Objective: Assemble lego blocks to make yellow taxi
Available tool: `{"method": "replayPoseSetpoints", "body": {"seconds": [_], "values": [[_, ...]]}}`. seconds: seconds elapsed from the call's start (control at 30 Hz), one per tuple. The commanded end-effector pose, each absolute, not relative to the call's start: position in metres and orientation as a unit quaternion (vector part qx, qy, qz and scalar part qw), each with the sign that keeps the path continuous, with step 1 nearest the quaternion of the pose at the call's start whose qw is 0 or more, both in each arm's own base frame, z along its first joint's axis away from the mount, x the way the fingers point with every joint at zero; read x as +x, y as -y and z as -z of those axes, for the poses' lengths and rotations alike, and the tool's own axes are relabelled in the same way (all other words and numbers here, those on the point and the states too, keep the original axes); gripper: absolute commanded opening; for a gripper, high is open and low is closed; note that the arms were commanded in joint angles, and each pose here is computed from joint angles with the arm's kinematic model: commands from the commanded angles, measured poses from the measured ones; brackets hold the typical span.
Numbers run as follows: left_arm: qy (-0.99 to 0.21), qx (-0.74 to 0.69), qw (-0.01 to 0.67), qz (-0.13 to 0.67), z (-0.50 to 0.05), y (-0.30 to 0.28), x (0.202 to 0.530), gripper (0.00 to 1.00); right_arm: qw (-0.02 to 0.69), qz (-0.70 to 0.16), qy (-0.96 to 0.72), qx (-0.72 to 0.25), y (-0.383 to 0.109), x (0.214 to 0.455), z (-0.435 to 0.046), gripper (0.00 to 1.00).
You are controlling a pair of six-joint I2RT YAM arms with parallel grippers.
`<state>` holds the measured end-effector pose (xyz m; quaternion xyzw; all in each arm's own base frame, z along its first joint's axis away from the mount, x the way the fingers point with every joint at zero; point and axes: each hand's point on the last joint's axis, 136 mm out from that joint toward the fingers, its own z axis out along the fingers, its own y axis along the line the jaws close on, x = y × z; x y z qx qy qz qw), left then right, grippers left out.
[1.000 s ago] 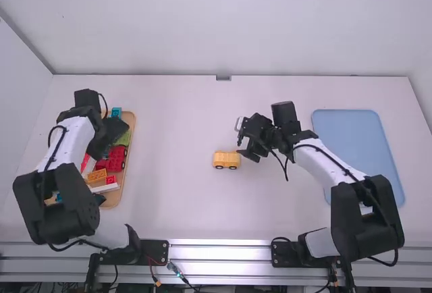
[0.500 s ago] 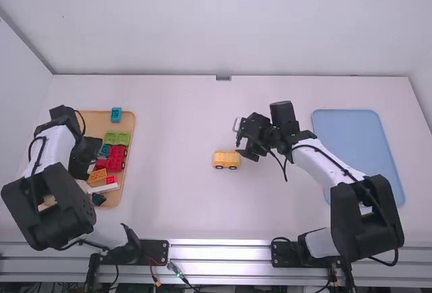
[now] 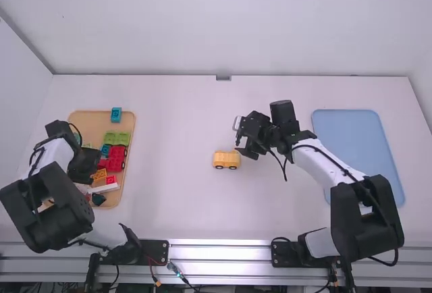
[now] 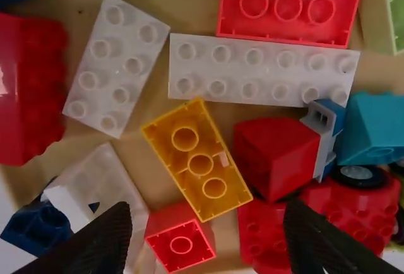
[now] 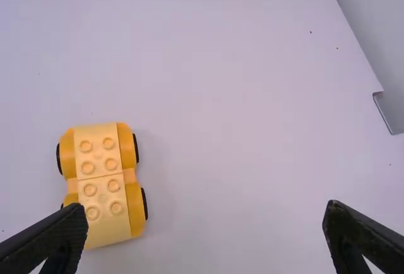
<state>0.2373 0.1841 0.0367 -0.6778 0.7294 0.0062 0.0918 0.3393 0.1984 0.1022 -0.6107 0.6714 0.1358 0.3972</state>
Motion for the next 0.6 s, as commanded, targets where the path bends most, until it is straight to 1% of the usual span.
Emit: {"method": "replayPoseSetpoints", "body": {"seconds": [0.0,0.13,0.2,0.27,0.3,0.5,0.57], "values": [[-0.741,-0.666,0.086,-0.001,-0.033,-0.181,0.239,0.66,0.406,-0.136,-0.668,-0.609,-0.2,0.342,-0.111,0.99],[-0.746,-0.662,0.077,-0.002,-0.027,-0.184,0.242,0.7,0.406,-0.135,-0.667,-0.61,-0.2,0.342,-0.111,0.99],[-0.746,-0.663,0.062,-0.002,-0.021,-0.185,0.244,0.71,0.408,-0.134,-0.666,-0.61,-0.2,0.342,-0.111,0.99],[-0.752,-0.658,0.036,-0.005,-0.015,-0.183,0.244,0.59,0.407,-0.133,-0.666,-0.61,-0.2,0.343,-0.111,0.99],[-0.752,-0.658,0.028,-0.006,-0.013,-0.183,0.245,0.57,0.407,-0.133,-0.667,-0.61,-0.2,0.343,-0.111,0.99],[-0.742,-0.669,0.03,-0.006,-0.011,-0.188,0.247,0.56,0.407,-0.133,-0.666,-0.61,-0.2,0.342,-0.111,0.99],[-0.744,-0.668,0.028,-0.006,-0.011,-0.187,0.246,0.59,0.408,-0.132,-0.667,-0.609,-0.199,0.343,-0.111,0.99]]}}
